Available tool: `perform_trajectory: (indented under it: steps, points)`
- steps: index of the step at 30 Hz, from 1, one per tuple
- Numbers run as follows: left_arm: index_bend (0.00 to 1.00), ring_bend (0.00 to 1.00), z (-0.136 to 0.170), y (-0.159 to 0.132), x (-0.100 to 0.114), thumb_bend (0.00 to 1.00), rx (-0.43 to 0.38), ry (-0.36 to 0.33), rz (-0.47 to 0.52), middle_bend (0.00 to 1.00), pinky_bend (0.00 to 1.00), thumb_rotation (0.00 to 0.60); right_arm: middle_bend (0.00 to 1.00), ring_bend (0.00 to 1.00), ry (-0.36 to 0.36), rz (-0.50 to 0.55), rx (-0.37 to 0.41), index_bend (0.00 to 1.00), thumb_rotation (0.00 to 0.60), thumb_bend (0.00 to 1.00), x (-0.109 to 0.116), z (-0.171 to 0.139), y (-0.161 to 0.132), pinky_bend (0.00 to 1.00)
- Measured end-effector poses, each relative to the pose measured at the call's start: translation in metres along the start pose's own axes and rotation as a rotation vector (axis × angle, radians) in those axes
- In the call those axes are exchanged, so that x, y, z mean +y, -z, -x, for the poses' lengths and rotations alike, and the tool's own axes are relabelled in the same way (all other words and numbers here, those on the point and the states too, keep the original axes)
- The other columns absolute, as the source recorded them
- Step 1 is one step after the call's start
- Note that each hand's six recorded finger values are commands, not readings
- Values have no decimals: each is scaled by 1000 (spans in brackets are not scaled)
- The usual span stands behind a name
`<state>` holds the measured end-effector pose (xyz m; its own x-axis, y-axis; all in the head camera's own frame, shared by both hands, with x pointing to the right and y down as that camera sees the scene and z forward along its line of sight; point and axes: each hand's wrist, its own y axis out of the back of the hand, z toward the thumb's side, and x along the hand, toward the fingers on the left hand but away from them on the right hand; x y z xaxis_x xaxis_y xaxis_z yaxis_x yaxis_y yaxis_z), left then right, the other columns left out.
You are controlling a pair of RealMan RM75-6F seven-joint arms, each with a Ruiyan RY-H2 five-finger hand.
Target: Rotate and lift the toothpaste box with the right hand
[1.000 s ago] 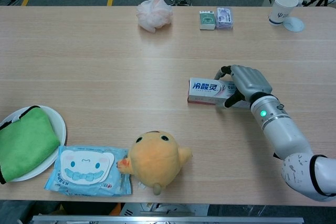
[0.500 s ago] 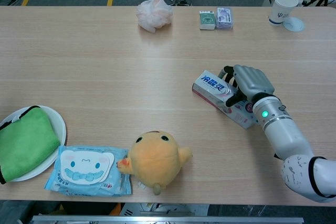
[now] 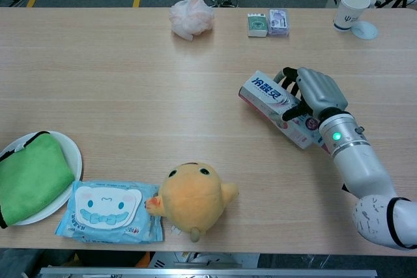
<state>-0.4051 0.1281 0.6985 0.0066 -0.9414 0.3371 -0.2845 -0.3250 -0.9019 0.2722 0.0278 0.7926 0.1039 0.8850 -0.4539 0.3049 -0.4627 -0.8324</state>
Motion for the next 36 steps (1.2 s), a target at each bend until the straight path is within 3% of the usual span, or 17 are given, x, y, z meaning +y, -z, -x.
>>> perform_trajectory:
  steps: [9, 20, 28, 36]
  points:
    - [400, 167, 0, -1, 0, 261, 0, -2, -1, 252, 409, 600, 538, 476, 142, 109, 67, 366, 600, 181, 22, 1, -3, 698]
    - [400, 168, 1, 0, -1, 261, 1, 2, -1, 252, 409, 600, 538, 476, 446, 303, 275, 366, 600, 181, 59, -7, -16, 703]
    - [400, 168, 1, 0, -1, 261, 1, 3, -2, 252, 409, 600, 538, 476, 511, 345, 334, 366, 600, 182, 66, -11, -24, 703]
    - [400, 168, 1, -1, -2, 261, 0, 7, -3, 252, 409, 600, 538, 476, 543, 353, 322, 366, 600, 181, 74, -8, -20, 703]
